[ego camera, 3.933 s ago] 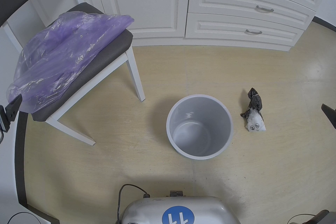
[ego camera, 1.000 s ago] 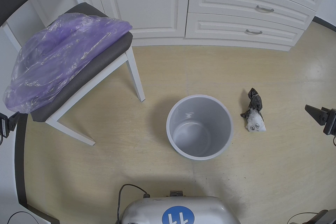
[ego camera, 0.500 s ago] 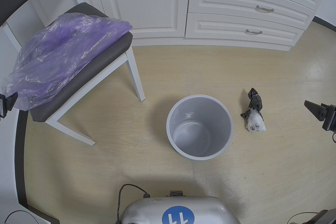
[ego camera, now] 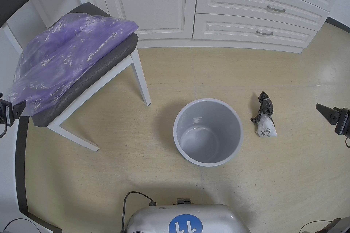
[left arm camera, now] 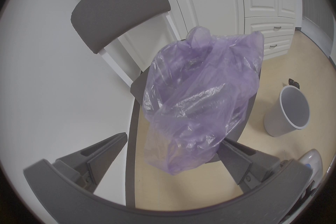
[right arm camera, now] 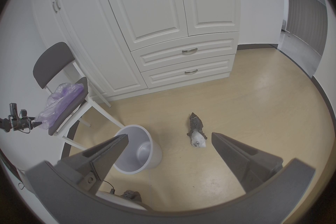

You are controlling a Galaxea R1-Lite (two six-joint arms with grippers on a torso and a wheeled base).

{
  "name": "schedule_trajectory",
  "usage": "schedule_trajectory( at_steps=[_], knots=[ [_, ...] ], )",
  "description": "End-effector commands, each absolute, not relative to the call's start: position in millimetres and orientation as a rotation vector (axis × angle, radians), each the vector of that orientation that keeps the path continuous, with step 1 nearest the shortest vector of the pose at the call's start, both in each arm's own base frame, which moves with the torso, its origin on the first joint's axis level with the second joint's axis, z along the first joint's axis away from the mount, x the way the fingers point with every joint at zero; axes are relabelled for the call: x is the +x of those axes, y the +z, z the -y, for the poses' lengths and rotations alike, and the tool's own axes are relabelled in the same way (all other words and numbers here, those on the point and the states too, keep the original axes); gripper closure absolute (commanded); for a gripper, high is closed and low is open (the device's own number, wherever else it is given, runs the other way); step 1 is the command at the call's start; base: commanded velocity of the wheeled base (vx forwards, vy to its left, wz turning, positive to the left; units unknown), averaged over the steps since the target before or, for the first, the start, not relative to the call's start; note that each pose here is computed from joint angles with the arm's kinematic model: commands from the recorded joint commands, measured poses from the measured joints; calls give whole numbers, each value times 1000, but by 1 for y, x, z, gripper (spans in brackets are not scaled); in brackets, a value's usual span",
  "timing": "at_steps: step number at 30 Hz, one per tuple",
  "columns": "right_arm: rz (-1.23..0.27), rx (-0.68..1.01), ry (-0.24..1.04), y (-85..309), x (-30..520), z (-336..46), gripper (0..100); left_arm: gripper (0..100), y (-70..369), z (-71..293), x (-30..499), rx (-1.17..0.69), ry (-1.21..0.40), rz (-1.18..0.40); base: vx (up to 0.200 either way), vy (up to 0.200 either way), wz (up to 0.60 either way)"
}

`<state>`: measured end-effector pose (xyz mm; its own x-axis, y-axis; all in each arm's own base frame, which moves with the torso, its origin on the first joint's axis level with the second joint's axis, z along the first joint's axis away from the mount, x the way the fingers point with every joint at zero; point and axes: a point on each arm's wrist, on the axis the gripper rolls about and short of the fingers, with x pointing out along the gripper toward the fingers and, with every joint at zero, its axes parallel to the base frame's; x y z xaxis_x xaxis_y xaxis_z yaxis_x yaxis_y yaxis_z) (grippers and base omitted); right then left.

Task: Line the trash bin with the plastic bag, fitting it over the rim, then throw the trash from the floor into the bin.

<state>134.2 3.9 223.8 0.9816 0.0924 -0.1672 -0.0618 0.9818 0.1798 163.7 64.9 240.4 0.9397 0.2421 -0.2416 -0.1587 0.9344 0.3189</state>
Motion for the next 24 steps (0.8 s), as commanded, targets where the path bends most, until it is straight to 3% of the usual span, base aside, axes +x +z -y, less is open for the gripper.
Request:
schedule_trajectory(
  at_steps=[1,14,24],
  knots=[
    [-175,175,79,224,134,-4,0,0,235,-66,163,298,211,-300,0,0,0],
    [-176,179,99,224,134,-4,0,0,227,-66,162,341,212,-321,0,0,0],
    [-172,179,96,225,133,-3,0,0,236,-75,174,415,367,-151,0,0,0]
  ],
)
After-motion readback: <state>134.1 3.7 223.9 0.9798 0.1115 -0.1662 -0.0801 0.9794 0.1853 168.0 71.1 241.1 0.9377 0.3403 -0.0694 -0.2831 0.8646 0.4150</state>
